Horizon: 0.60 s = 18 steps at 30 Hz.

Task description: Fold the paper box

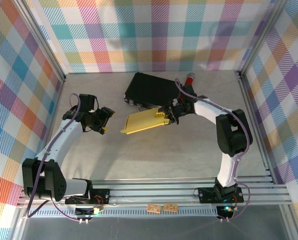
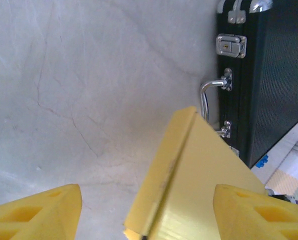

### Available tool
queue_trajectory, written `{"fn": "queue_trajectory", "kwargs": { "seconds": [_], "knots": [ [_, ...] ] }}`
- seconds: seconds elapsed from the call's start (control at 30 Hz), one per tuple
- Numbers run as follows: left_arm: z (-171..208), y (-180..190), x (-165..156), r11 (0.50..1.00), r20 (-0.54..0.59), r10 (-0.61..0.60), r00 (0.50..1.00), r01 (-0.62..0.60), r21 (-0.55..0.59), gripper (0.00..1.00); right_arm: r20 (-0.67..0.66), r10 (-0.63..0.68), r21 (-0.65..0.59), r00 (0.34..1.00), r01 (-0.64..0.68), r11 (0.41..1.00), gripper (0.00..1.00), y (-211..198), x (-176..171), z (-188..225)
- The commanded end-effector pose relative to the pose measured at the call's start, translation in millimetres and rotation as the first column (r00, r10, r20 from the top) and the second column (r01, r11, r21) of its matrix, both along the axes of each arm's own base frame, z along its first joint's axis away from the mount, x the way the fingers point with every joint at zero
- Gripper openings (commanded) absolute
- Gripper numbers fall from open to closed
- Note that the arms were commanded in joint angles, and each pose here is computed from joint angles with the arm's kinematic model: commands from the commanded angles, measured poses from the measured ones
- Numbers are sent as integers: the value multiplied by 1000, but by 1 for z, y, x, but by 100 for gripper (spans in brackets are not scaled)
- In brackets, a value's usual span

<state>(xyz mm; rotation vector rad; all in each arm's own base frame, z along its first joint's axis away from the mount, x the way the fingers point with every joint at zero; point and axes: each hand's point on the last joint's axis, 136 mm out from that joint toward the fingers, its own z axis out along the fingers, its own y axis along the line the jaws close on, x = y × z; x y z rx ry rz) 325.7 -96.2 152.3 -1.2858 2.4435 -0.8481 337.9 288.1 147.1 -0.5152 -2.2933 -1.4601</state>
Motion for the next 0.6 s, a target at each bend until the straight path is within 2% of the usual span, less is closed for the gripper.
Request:
{"fn": "queue_trajectory", "kwargs": {
  "seconds": [0.0,0.1,0.27,0.37,0.47,0.57],
  "knots": [
    [-6,-18,0,984,-75,43,996,-55,-168,70,-194,8,41,981,0,999,31,-3,-18,28],
    [-1,-29,13,961,-50,79,996,-89,-260,75,-239,5,53,971,8,999,31,-3,-19,37],
    [-6,-56,17,916,-125,70,990,-113,-384,77,-271,-20,59,962,38,998,31,-8,-15,46],
    [-14,-67,11,895,-190,65,980,-141,-423,77,-290,-28,64,957,48,997,31,-11,-13,47],
    [-15,-76,16,867,-188,69,980,-152,-474,77,-315,-21,79,949,48,996,30,-11,-12,48],
    [-19,-80,14,862,-215,62,975,-161,-480,76,-312,-27,84,950,56,995,30,-12,-9,51]
  ]
}}
